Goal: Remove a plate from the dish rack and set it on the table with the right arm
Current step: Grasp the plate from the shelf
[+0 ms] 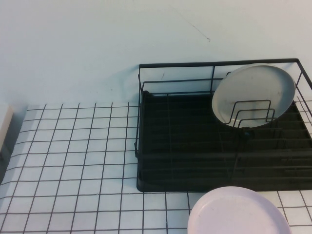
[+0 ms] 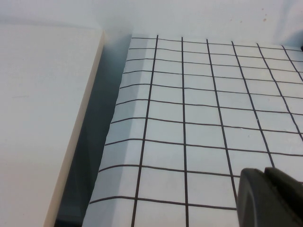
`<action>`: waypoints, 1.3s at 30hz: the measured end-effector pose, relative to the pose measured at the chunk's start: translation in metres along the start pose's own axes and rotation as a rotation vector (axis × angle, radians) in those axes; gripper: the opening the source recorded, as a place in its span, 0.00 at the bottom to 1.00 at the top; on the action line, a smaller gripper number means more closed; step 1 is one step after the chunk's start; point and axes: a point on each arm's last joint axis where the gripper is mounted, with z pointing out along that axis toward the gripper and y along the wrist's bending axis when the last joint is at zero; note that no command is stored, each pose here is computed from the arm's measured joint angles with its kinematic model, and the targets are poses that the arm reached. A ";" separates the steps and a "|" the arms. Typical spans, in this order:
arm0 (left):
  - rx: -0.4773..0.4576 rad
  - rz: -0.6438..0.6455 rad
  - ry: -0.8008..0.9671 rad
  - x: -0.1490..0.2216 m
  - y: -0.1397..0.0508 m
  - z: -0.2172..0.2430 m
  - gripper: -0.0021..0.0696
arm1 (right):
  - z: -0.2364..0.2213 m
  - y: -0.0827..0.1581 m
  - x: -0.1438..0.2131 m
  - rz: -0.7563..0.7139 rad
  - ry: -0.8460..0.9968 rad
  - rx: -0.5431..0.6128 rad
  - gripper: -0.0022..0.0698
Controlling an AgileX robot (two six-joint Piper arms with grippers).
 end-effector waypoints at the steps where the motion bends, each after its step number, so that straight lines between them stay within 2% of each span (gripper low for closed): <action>1: 0.000 0.000 0.000 0.000 0.000 0.000 0.02 | 0.006 -0.008 -0.007 -0.027 -0.004 0.014 0.65; 4: 0.000 0.000 0.000 0.000 0.000 0.000 0.02 | 0.037 -0.037 -0.027 -0.109 0.003 0.049 0.72; 8: 0.000 0.000 0.000 0.000 0.000 0.000 0.02 | 0.089 -0.068 -0.039 -0.197 0.066 0.011 0.75; 18: 0.000 0.000 0.000 0.000 0.000 0.000 0.02 | 0.198 -0.112 -0.034 -0.285 0.165 -0.084 0.75; 19: 0.000 0.000 0.000 0.000 0.000 0.000 0.02 | 0.227 -0.120 -0.026 -0.281 0.188 -0.105 0.75; 28: 0.000 0.000 0.000 0.000 0.000 0.000 0.02 | 0.272 -0.123 -0.011 -0.320 0.154 -0.168 0.75; 35: 0.000 0.000 0.000 0.000 0.000 0.000 0.02 | 0.302 -0.127 -0.001 -0.281 0.125 -0.167 0.74; 37: 0.000 0.000 0.000 0.000 0.000 0.000 0.02 | 0.307 -0.127 0.004 -0.293 0.131 -0.177 0.66; 39: 0.000 0.000 0.000 0.000 0.000 0.000 0.02 | 0.310 -0.125 0.007 -0.325 0.133 -0.193 0.52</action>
